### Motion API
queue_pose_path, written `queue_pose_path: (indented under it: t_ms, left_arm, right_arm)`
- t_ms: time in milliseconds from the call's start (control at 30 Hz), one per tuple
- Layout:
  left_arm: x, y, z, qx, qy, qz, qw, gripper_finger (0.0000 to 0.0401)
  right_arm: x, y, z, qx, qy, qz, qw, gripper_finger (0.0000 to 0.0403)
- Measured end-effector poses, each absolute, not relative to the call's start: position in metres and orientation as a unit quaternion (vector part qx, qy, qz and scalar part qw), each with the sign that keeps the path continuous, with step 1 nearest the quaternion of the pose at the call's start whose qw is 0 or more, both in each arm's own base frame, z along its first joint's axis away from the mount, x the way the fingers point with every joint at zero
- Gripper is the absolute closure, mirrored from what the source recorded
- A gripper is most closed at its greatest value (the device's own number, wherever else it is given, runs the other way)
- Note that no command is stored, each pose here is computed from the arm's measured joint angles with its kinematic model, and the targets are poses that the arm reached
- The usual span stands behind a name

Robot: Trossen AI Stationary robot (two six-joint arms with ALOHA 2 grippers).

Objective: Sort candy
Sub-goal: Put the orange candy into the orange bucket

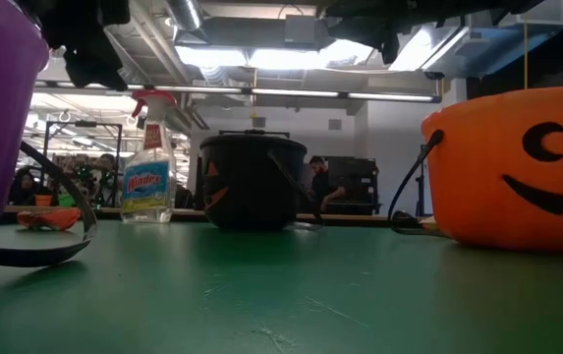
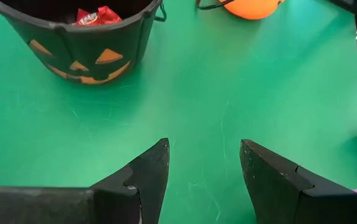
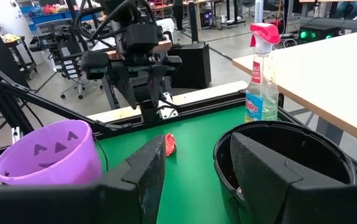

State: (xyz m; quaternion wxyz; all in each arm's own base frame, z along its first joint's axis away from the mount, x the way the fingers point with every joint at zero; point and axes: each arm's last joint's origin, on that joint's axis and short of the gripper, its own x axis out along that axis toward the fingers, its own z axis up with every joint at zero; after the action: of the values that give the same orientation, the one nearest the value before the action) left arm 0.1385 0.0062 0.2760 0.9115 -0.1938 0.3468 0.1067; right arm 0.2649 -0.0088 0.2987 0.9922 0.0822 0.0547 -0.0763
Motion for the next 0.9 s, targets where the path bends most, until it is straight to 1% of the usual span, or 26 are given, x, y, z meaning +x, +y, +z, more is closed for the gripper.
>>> queue_pose_path:
  t_ms: [500,900]
  left_arm:
    - [0.1383,0.0044,0.2742,-0.192,0.355,0.102,0.909,0.0217]
    - [0.1355,-0.0031,0.2715,-0.224,0.373,0.1,0.895,0.0217]
  right_arm:
    - [0.2649,-0.0088,0.2985,0.082,0.056,-0.076,0.992,0.0224]
    - [0.2649,-0.0088,0.2982,0.082,0.057,-0.076,0.992,0.0224]
